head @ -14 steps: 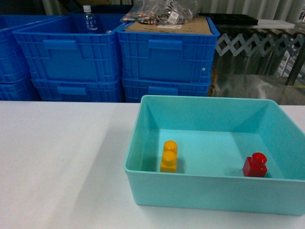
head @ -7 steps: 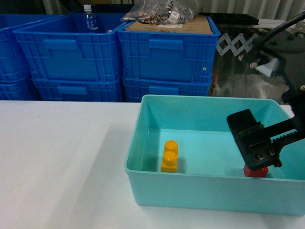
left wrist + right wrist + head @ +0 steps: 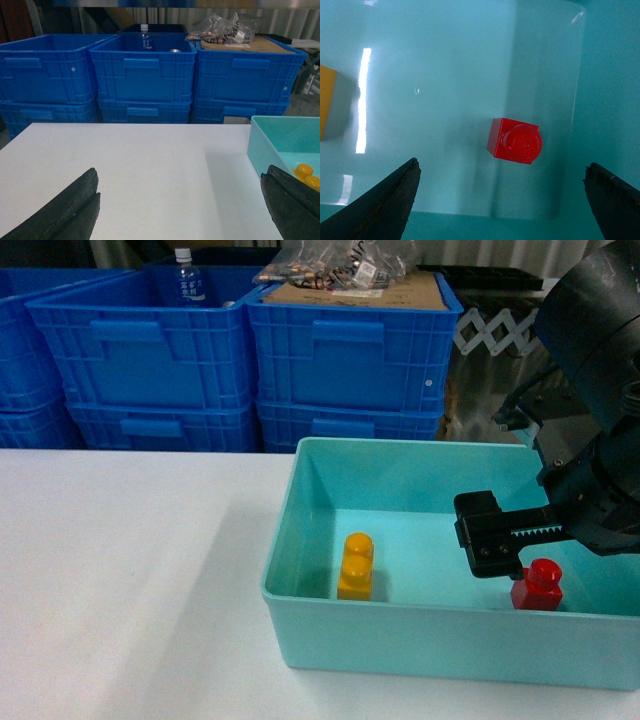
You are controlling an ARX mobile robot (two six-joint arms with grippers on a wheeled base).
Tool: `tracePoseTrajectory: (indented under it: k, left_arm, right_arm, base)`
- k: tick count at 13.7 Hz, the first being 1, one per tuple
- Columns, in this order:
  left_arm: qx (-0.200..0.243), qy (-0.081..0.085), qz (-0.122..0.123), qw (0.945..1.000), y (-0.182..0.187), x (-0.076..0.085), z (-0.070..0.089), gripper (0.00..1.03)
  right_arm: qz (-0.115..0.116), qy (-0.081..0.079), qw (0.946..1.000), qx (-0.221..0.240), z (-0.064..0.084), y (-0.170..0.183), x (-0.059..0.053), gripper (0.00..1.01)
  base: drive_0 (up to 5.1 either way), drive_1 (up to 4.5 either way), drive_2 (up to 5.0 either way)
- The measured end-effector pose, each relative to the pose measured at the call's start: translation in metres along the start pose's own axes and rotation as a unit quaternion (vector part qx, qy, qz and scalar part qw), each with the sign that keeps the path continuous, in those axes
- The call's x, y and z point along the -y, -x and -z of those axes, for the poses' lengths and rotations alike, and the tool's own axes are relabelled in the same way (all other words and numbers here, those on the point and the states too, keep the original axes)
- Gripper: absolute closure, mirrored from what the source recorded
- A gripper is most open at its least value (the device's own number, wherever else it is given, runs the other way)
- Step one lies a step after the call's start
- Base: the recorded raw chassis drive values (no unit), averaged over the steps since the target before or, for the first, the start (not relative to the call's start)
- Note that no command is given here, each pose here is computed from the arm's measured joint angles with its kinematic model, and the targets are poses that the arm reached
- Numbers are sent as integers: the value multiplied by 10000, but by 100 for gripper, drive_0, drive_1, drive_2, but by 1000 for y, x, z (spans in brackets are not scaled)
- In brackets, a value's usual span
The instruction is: Pick red block from blue box to shelf
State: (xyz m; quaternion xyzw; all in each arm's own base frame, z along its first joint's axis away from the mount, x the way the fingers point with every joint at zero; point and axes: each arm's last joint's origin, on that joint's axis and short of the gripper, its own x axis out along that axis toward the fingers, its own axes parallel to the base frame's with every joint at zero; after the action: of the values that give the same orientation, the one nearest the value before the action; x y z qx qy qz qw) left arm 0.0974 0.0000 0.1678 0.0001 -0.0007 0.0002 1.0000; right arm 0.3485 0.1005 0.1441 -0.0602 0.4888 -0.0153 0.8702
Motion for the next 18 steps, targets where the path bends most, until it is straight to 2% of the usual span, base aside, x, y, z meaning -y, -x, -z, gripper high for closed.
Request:
tracePoseTrajectory:
  k: [2, 7, 10, 13, 14, 18]
  left_arm:
    - [0, 0, 2, 10000, 0, 0, 0, 5]
    - [-2, 0, 0, 10000, 0, 0, 0, 5]
    - [0, 0, 2, 10000, 0, 0, 0, 5]
    - [-2, 0, 0, 10000, 0, 0, 0, 5]
    - [0, 0, 2, 10000, 0, 0, 0, 5]
    - [0, 0, 0, 10000, 0, 0, 0, 5]
  right_arm:
    - [23, -81, 9999, -56, -2, -11, -3, 3]
    - [143, -147, 9994, -263, -1, -37, -8, 3]
    - [241, -264, 9991, -249, -9, -47, -4, 3]
    - [326, -351, 9978, -453, -6, -62, -2, 3]
    - [335, -353, 9975, -507, -5, -65, -3, 19]
    - [361, -429, 9966, -608, -2, -73, -1, 61]
  base:
    - [0, 0, 0]
    - [0, 0, 0]
    - [0, 0, 0]
    - [0, 0, 0]
    - [0, 0, 0]
    - [0, 0, 0]
